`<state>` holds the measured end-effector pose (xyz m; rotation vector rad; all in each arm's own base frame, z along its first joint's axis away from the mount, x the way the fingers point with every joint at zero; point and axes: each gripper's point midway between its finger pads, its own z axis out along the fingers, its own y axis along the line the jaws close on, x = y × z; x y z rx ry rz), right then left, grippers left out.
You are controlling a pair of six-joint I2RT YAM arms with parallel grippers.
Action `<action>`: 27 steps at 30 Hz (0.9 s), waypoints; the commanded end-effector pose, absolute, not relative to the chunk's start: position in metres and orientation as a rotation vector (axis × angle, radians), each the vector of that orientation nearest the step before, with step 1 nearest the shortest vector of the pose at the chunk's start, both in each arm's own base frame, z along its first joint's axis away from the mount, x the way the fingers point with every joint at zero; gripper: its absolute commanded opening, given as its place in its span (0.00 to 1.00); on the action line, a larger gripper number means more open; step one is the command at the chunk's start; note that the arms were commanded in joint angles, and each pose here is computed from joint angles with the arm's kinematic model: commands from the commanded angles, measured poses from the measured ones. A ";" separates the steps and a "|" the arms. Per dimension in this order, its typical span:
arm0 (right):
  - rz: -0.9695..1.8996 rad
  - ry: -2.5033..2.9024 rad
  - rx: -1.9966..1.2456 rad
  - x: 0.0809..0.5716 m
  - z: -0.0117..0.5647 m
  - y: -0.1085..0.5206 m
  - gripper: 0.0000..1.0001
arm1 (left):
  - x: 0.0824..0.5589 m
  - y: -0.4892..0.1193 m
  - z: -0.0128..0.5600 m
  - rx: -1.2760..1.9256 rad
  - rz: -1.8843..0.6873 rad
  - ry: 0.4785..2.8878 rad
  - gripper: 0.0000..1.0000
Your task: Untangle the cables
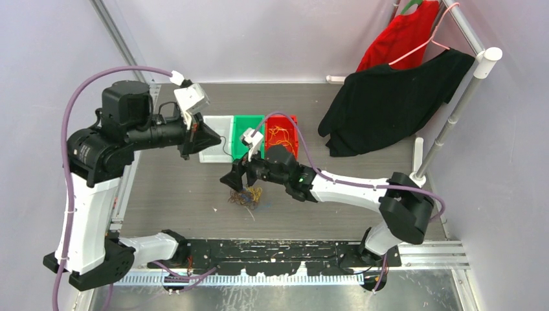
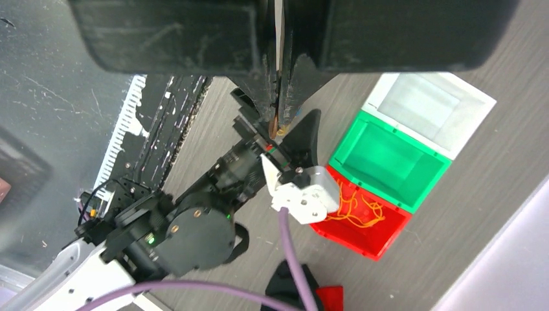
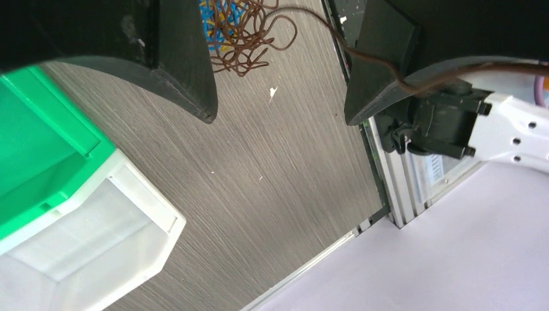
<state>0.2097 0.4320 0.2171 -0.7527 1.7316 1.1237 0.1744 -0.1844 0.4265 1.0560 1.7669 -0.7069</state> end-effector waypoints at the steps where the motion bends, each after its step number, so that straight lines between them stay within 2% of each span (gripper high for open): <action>1: 1.206 1.595 -0.606 0.224 0.258 0.447 0.73 | 0.171 -0.182 0.462 1.013 -0.690 1.671 0.00; 5: 1.235 1.653 -0.546 0.225 0.233 0.451 0.68 | 0.185 -0.176 0.494 0.937 -0.613 1.586 0.00; 18: 1.248 1.819 -0.441 0.224 0.167 0.464 0.63 | 0.192 -0.166 0.626 0.718 -0.513 1.105 0.00; 27: 1.202 1.938 -0.378 0.222 0.119 0.451 0.62 | 0.182 -0.111 0.735 0.423 -0.250 0.691 0.00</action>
